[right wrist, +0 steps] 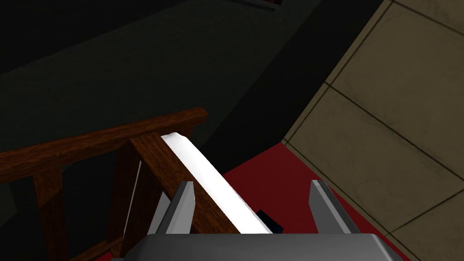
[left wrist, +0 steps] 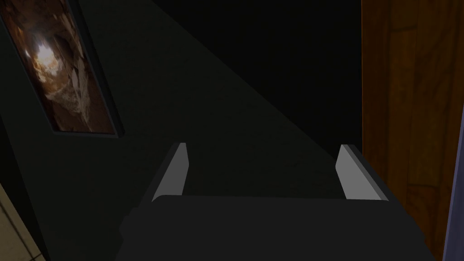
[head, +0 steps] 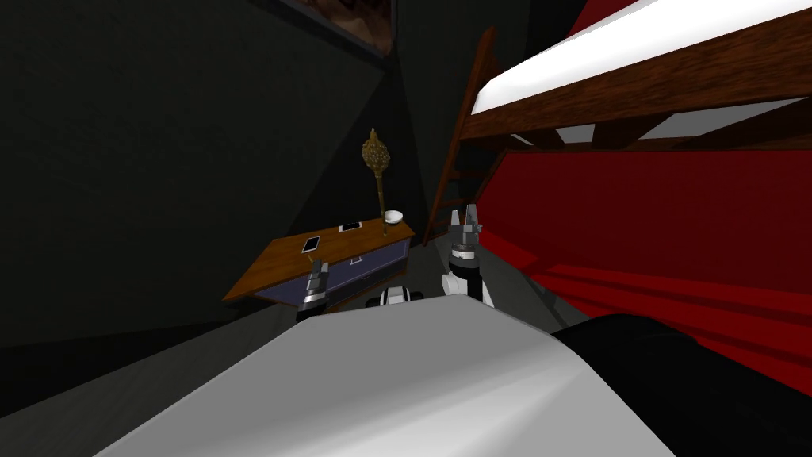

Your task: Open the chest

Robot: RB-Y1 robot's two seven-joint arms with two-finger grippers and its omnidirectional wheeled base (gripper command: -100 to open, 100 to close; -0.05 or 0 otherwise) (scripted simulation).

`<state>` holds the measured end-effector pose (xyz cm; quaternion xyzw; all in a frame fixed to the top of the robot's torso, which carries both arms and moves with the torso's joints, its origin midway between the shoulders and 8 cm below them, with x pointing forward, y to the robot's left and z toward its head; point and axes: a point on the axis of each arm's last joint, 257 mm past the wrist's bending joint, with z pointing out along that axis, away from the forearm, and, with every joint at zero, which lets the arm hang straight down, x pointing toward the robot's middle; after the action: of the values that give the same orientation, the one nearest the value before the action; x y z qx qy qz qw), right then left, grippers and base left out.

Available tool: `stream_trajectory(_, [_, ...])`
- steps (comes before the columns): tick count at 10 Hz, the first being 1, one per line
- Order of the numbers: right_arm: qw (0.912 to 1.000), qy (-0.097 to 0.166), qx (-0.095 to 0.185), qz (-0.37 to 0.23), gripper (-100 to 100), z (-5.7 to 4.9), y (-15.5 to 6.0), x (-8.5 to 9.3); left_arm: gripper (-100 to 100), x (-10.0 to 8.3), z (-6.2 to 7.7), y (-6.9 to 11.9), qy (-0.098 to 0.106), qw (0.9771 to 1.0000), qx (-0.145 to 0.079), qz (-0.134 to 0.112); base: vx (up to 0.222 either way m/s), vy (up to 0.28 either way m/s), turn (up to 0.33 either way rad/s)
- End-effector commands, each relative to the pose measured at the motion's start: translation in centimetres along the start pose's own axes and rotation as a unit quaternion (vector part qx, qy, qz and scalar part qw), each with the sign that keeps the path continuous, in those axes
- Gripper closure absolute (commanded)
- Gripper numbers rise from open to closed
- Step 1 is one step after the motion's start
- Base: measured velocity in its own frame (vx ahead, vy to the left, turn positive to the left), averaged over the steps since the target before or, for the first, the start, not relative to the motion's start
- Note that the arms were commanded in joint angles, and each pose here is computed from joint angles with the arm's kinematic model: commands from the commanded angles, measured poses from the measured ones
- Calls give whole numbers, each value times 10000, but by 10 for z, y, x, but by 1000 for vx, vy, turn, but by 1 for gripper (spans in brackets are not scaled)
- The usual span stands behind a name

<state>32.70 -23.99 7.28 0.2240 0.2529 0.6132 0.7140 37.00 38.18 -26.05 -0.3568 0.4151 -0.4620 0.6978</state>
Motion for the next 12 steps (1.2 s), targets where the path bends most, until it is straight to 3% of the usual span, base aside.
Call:
stream_trajectory(1, [10000, 0, 0, 0, 0, 0, 0, 0, -100, 2, -10, 13, -4, 9999, -156, -15, 16, -17, -1])
stream_trajectory(3, [10000, 0, 0, 0, 0, 0, 0, 0, -100, 2, -12, 15, -53, 9999, -149, -31, 14, -14, 19])
stream_trajectory(6, [10000, 0, 0, 0, 0, 0, 0, 0, -100, 3, -24, 29, -95, 9994, -326, -47, 33, -29, 25])
stream_trajectory(10, [10000, 0, 0, 0, 0, 0, 0, 0, -100, 3, -26, 31, -93, 9993, -355, -46, 13, -11, 10])
stream_trajectory(12, [10000, 0, 0, 0, 0, 0, 0, 0, -100, 7, -38, 42, -188, 9987, -471, -100, 36, -64, 22])
